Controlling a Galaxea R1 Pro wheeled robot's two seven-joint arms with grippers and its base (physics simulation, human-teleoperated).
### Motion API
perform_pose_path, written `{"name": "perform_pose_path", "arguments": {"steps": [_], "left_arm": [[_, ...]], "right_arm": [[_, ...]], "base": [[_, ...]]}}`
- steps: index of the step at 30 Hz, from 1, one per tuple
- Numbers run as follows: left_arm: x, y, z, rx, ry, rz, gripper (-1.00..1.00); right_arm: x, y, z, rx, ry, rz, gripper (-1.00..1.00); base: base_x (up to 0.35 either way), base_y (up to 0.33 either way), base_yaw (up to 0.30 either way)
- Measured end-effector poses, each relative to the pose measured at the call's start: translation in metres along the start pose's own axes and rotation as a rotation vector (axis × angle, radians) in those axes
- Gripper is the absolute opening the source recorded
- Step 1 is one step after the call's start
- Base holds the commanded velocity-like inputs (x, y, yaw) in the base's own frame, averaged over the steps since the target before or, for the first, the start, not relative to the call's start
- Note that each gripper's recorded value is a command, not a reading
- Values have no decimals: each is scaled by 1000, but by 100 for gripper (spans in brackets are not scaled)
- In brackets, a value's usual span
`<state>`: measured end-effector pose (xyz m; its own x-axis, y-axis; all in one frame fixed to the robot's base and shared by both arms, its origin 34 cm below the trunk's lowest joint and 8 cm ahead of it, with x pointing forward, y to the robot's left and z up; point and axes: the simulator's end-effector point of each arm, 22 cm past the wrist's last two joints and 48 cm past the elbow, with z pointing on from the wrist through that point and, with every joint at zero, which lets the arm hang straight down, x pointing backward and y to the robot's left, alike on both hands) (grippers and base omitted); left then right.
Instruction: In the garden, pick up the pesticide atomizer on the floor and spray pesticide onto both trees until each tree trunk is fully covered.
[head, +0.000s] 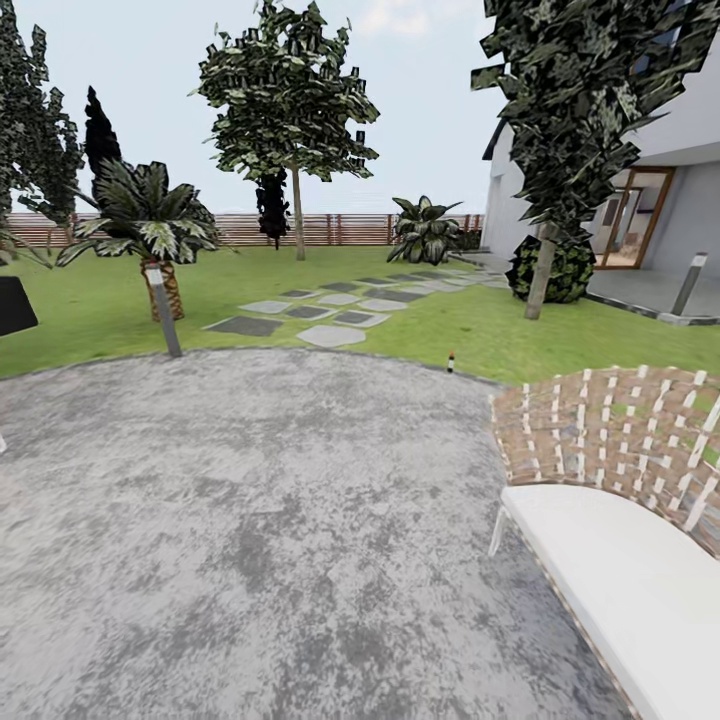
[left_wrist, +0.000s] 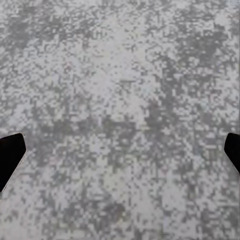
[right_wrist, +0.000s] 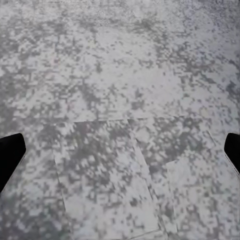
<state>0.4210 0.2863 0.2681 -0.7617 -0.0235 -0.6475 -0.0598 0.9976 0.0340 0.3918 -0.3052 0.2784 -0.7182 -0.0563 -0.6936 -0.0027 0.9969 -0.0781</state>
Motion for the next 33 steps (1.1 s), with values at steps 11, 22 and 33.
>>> {"name": "perform_pose_path", "arguments": {"steps": [11, 22, 33], "left_arm": [[0, 0, 0, 0, 0, 0, 100], [0, 0, 0, 0, 0, 0, 100], [0, 0, 0, 0, 0, 0, 100]], "right_arm": [[0, 0, 0, 0, 0, 0, 100], [0, 0, 0, 0, 0, 0, 100], [0, 0, 0, 0, 0, -1, 100]], "base": [[340, 0, 0], [340, 0, 0], [340, 0, 0]]}}
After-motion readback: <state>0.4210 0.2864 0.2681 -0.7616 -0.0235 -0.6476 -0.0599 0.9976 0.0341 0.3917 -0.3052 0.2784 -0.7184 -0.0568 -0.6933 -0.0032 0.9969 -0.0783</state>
